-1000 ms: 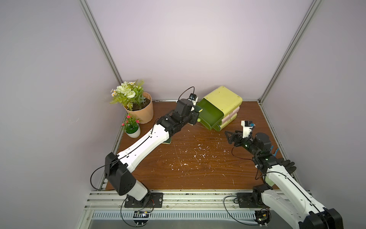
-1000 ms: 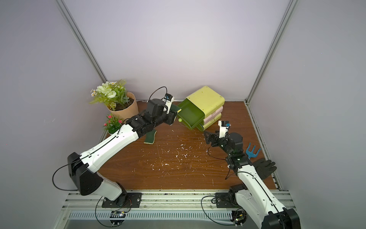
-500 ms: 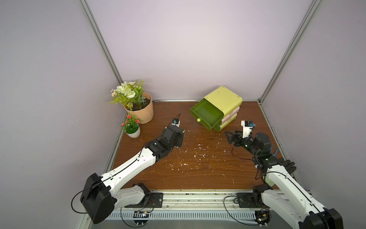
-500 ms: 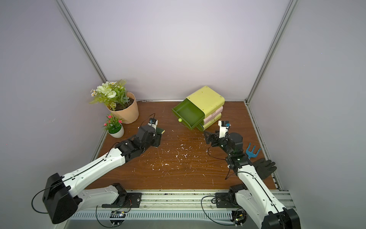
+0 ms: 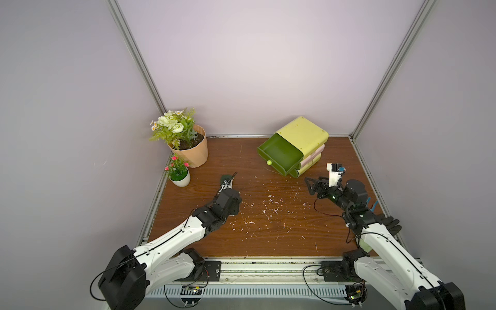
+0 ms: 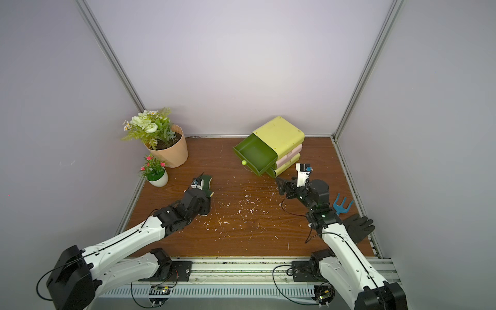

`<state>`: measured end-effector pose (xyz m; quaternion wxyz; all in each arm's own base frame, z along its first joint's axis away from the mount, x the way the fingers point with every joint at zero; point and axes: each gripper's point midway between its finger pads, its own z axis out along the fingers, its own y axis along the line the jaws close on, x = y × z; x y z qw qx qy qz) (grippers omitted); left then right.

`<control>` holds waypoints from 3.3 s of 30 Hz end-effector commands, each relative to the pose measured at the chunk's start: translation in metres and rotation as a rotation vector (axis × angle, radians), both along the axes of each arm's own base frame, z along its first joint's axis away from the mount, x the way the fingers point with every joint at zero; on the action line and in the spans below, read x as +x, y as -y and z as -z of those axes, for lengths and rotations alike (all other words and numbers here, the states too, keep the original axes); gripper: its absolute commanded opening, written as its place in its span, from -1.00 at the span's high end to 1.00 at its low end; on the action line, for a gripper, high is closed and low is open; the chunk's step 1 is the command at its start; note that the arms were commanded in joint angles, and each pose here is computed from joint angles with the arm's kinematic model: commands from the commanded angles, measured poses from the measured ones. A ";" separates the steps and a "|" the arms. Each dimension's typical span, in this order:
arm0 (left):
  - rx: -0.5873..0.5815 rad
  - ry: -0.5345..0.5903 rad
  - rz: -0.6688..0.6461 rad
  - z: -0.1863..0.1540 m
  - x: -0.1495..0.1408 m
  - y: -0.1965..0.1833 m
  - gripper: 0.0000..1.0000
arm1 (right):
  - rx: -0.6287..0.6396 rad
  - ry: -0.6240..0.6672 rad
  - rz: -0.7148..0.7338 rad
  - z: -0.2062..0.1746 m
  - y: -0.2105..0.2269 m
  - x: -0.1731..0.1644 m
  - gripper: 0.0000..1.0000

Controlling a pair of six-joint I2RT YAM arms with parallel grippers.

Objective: Take the sponge out of the drawer
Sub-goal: Place the sponge at the center of the board, then close the drawer in the storage box.

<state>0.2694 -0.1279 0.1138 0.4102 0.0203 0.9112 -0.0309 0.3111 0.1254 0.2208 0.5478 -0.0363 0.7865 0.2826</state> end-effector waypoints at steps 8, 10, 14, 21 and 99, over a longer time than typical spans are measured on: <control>-0.007 -0.042 -0.090 0.029 -0.009 -0.022 -0.28 | 0.009 0.046 -0.019 -0.011 -0.005 0.001 -0.82; -0.001 -0.053 -0.094 0.034 -0.010 -0.023 -0.29 | 0.010 0.040 -0.021 -0.010 -0.005 0.001 -0.82; 0.025 -0.082 -0.103 0.045 -0.011 -0.027 -0.29 | 0.012 0.045 -0.022 -0.012 -0.005 0.000 -0.82; 0.066 -0.122 -0.120 0.063 -0.014 -0.033 -0.33 | 0.011 0.040 -0.024 -0.009 -0.006 0.001 -0.82; -1.349 0.281 0.323 -0.106 0.110 0.165 -0.21 | 0.004 0.066 0.029 -0.012 0.003 0.001 -0.83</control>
